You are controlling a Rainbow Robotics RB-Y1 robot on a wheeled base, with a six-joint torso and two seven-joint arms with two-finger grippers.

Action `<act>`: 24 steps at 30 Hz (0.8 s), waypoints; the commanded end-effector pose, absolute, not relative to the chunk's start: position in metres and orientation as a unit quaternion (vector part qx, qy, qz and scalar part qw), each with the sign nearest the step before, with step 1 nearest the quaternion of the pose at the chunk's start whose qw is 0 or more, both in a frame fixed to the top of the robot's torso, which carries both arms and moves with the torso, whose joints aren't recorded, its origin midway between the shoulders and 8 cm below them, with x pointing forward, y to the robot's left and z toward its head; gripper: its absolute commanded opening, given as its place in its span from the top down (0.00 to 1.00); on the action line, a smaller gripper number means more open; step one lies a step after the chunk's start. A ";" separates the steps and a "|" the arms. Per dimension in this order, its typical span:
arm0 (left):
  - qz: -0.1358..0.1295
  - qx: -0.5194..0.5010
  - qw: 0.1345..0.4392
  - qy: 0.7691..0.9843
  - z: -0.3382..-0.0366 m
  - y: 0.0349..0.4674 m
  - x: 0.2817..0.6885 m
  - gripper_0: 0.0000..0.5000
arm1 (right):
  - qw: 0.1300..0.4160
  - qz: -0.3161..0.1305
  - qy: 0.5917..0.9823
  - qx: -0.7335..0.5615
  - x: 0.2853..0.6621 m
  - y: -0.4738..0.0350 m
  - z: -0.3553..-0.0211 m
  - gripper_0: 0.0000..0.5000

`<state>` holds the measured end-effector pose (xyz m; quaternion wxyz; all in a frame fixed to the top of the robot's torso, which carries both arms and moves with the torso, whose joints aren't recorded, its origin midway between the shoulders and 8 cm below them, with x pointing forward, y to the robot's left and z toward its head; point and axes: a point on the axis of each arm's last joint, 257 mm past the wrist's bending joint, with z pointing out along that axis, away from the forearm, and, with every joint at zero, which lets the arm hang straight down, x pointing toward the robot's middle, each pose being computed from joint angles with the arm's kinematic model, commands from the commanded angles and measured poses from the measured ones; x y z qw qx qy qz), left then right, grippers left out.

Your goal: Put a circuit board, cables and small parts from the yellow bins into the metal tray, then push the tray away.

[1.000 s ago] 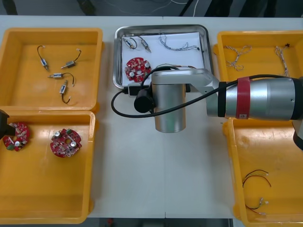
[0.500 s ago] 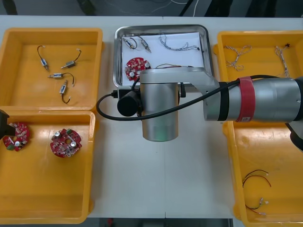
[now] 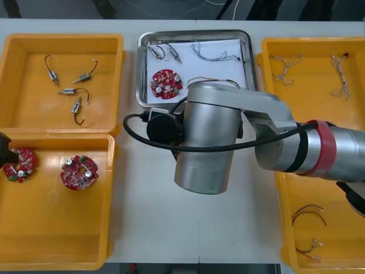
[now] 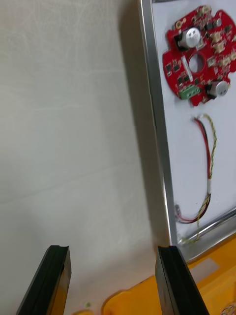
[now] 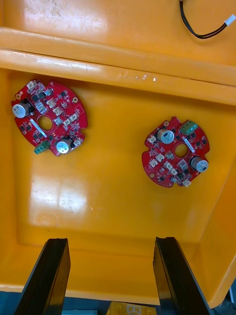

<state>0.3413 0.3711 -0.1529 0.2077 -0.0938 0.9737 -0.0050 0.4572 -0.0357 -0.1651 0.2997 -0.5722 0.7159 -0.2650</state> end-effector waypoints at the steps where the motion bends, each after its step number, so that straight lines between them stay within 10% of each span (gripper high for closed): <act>1: -0.001 -0.074 0.224 0.972 -0.147 0.372 0.342 0.00 | 0.309 -0.241 0.748 -0.536 0.438 -0.052 -0.152 0.00; 24: -0.001 -0.074 0.224 0.972 -0.147 0.372 0.342 0.00 | 0.354 -0.039 0.890 -0.286 0.427 -0.168 -0.114 0.00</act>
